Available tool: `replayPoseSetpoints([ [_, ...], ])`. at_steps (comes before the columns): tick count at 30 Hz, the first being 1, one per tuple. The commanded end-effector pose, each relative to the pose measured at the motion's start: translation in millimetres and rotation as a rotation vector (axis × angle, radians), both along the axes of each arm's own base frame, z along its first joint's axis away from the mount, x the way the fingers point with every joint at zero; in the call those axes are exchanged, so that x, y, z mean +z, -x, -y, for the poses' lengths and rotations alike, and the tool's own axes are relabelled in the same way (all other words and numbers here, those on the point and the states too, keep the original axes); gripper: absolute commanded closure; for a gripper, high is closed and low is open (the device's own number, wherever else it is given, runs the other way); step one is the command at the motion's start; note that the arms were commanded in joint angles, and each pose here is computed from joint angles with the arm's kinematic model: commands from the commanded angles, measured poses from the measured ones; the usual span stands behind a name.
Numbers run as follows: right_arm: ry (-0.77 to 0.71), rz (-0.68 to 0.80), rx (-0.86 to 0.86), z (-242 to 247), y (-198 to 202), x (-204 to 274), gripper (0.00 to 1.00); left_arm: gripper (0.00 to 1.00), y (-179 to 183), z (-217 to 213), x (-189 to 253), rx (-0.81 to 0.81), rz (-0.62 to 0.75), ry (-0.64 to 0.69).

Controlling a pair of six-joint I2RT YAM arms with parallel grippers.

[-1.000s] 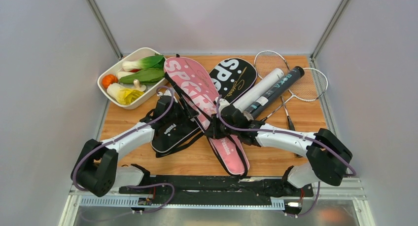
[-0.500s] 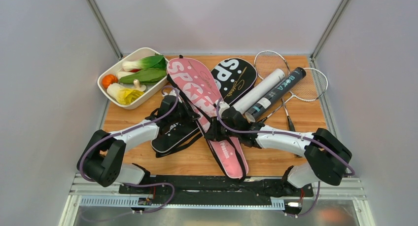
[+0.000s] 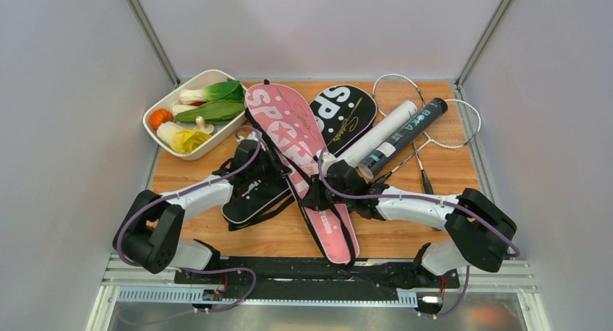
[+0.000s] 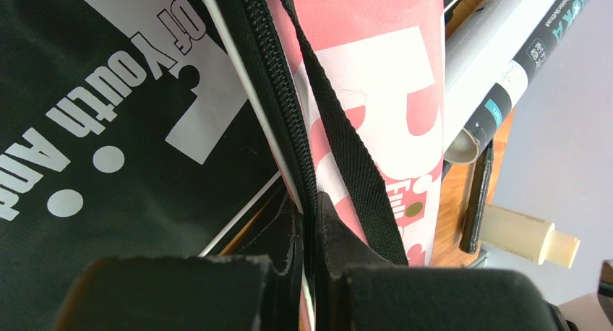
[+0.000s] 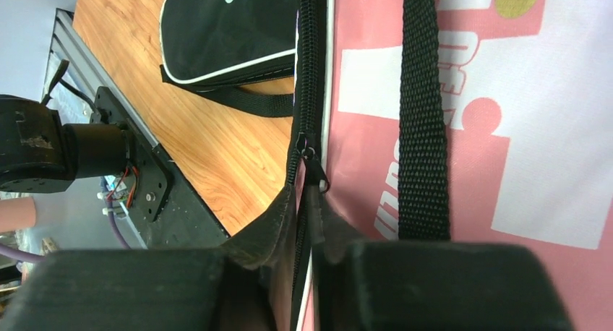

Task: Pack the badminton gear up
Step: Zip the racket bag at the center of the board.

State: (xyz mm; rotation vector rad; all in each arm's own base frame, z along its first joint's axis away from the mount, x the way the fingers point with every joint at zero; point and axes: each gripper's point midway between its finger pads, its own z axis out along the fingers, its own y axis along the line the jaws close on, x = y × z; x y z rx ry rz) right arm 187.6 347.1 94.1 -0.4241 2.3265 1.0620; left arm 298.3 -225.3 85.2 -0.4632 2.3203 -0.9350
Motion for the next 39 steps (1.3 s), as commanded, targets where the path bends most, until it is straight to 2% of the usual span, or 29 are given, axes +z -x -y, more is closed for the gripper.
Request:
replayPoseSetpoints([
  [1,-0.010,0.111,-0.002,0,-11,18,0.74,1.00,-10,10,28,-0.032,0.073,0.039],
  [3,0.032,0.169,0.003,3,-16,19,0.63,1.00,-10,11,28,-0.038,0.070,0.035],
  [6,0.103,0.258,0.048,5,-19,17,0.57,1.00,-7,10,26,-0.034,0.041,0.032],
  [10,0.185,0.293,0.104,4,-15,6,0.54,1.00,-5,12,30,-0.019,0.006,0.060],
  [17,0.176,0.284,0.111,-9,-19,-1,0.55,1.00,-3,15,40,-0.022,0.005,0.094],
  [21,0.171,0.284,0.117,-15,-21,-9,0.60,1.00,-2,16,44,-0.021,0.010,0.104],
  [25,0.140,0.290,0.131,-20,-20,-10,0.71,1.00,-1,16,44,-0.023,0.011,0.107],
  [30,0.131,0.297,0.125,-14,-17,-7,0.99,1.00,-3,10,38,-0.020,0.021,0.064],
  [35,0.140,0.308,0.095,2,-13,3,1.00,1.00,-8,5,39,-0.031,0.042,-0.012],
  [39,0.214,0.337,0.041,24,-18,4,1.00,1.00,-6,4,38,-0.049,0.033,-0.031],
])
